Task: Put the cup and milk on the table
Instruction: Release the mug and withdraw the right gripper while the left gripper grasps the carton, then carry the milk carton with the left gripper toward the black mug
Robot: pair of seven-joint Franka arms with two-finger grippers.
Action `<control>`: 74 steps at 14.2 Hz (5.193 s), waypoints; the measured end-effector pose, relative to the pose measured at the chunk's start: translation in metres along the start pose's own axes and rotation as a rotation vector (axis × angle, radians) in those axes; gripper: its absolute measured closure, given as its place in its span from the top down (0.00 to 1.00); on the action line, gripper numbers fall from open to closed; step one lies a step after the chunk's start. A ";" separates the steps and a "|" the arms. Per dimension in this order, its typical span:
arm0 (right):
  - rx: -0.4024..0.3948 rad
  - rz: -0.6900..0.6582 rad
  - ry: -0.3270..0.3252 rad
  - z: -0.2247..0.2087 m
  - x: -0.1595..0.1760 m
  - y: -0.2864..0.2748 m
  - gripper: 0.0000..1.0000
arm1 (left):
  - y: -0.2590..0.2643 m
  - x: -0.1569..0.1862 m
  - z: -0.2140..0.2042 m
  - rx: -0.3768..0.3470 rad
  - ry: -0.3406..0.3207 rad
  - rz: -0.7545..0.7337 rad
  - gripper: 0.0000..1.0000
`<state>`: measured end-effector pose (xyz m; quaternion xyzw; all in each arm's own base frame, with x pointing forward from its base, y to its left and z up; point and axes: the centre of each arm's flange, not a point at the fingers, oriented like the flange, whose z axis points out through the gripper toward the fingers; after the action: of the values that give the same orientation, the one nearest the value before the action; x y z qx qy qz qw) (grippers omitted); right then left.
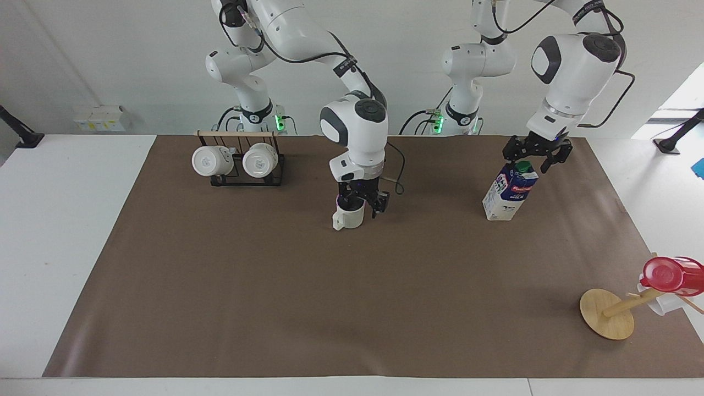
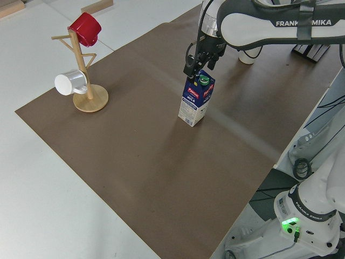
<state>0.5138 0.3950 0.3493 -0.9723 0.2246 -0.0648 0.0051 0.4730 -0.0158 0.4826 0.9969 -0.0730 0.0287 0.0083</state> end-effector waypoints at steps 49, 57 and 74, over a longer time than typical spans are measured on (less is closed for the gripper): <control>-0.018 -0.317 -0.138 -0.308 0.222 0.355 1.00 | 0.146 0.008 -0.025 -0.017 0.029 -0.148 0.47; -0.012 -0.309 -0.156 -0.297 0.222 0.360 1.00 | 0.242 0.023 0.005 -0.049 0.043 -0.201 0.45; -0.010 -0.312 -0.141 -0.296 0.220 0.355 1.00 | 0.288 0.035 0.012 -0.074 0.036 -0.258 0.44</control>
<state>0.5169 -0.0152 0.6565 -0.9975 0.0706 0.0049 0.0059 0.4666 -0.3056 0.4759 0.9963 0.0550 0.0424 0.0500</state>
